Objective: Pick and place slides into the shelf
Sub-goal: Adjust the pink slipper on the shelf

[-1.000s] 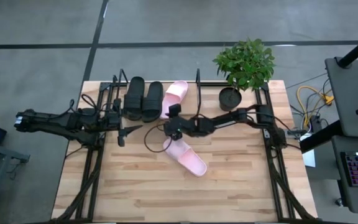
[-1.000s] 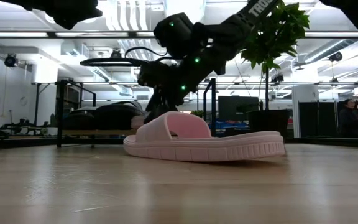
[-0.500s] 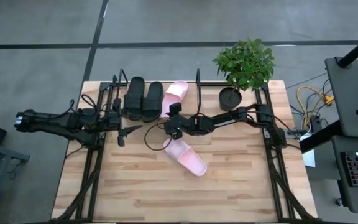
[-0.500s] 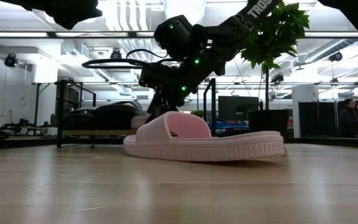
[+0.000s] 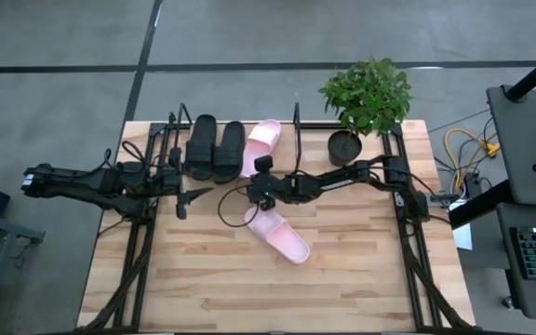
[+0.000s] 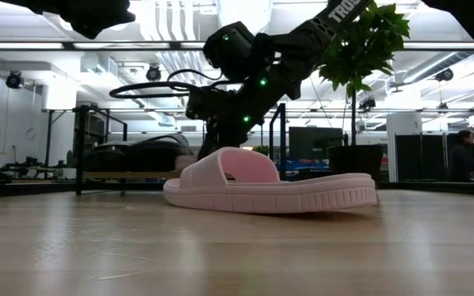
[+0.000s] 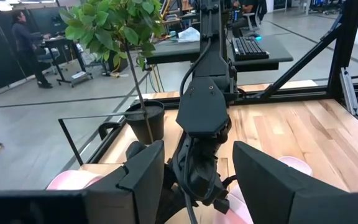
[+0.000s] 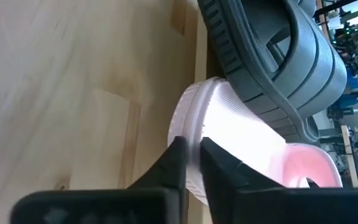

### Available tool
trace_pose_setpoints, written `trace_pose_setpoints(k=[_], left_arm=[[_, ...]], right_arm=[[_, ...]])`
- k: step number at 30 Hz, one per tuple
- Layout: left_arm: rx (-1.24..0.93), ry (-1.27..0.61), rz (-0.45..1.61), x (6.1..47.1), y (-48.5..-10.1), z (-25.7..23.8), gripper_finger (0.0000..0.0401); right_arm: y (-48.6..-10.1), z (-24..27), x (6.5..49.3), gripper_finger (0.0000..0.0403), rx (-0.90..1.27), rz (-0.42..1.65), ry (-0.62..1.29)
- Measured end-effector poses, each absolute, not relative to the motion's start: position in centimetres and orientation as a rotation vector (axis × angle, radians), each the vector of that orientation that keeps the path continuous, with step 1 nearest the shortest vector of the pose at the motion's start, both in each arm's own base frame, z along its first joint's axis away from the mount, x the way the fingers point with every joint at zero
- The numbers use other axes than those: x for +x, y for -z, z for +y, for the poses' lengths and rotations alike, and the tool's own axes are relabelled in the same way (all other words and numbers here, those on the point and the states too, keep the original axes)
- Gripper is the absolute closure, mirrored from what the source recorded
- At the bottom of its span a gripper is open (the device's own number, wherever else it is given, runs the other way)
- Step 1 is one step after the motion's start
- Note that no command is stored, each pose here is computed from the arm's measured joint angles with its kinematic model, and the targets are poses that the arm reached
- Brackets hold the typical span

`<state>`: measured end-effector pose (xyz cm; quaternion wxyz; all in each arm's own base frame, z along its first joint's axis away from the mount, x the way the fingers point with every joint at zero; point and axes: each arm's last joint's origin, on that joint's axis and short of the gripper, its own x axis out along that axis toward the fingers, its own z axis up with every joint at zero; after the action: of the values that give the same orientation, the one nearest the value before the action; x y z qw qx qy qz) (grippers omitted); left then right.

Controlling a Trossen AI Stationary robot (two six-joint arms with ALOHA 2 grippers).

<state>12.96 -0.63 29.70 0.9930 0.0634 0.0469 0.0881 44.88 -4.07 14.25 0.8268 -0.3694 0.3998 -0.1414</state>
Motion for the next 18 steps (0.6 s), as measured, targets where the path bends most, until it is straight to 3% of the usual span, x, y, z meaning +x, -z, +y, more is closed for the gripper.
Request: trace_pose_setpoints(k=[18], left_arm=[[0.126, -0.176, 0.095, 13.0, -29.7, -0.6, 0.0225]], right_arm=[[-15.6, -3.2, 44.0, 0.039, -0.796, 0.942, 0.264]])
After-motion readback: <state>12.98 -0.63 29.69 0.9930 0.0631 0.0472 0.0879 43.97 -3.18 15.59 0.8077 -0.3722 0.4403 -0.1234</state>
